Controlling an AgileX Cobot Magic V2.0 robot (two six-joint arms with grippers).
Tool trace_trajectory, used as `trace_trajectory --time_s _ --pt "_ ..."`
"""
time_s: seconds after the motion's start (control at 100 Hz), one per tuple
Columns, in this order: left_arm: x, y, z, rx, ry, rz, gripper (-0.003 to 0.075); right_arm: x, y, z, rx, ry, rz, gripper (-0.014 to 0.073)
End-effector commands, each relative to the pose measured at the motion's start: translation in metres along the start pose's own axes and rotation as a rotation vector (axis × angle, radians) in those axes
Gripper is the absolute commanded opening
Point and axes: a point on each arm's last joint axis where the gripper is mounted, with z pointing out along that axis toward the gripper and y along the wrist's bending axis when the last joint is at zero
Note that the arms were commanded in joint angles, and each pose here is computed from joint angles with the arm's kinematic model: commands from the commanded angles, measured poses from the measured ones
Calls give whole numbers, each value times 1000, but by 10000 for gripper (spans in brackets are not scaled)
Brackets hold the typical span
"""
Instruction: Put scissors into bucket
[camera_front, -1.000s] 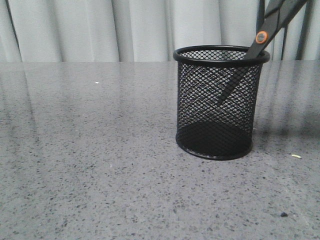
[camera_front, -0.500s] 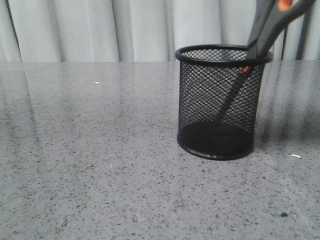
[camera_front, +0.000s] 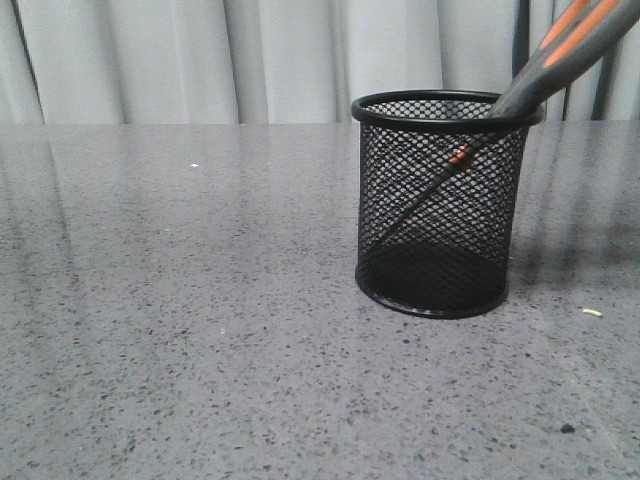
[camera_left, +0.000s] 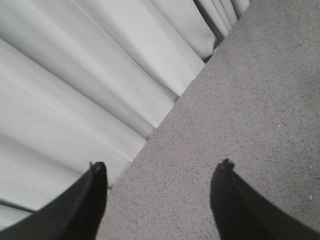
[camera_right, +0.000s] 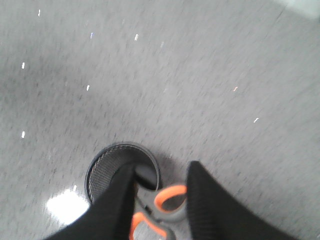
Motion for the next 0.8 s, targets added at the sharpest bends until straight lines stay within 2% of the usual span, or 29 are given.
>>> trace_trajectory --time_s 0.0,0.04,0.06,0.11,0.15,0.31,0.47,0.64,0.79 --pt "-11 1 -15 -34 -103 -25 292 -10 5 -36 52 -209 -18 44" --pt "-12 0 -15 -19 -106 -30 232 -10 7 -46 60 -259 -23 -47" --pt "-12 -1 -15 -12 -107 -40 176 -10 7 -49 63 -276 -22 -74" --pt "-11 -2 -15 -1 -101 -60 81 -9 9 -59 73 -335 -21 -59" --pt "-10 -3 -14 12 -88 -75 -23 -5 11 -68 82 -390 -22 -50" --pt "-9 -6 -17 13 -105 -168 -20 19 15 -82 113 -595 9 -50" --pt "9 -19 -19 -44 -171 -234 -20 64 16 -80 162 -775 26 -50" --pt "67 -57 -12 -170 -259 -320 -20 113 15 -65 205 -892 42 -50" --pt "130 -104 -16 -253 -367 -459 -20 158 16 -45 215 -879 51 -50"
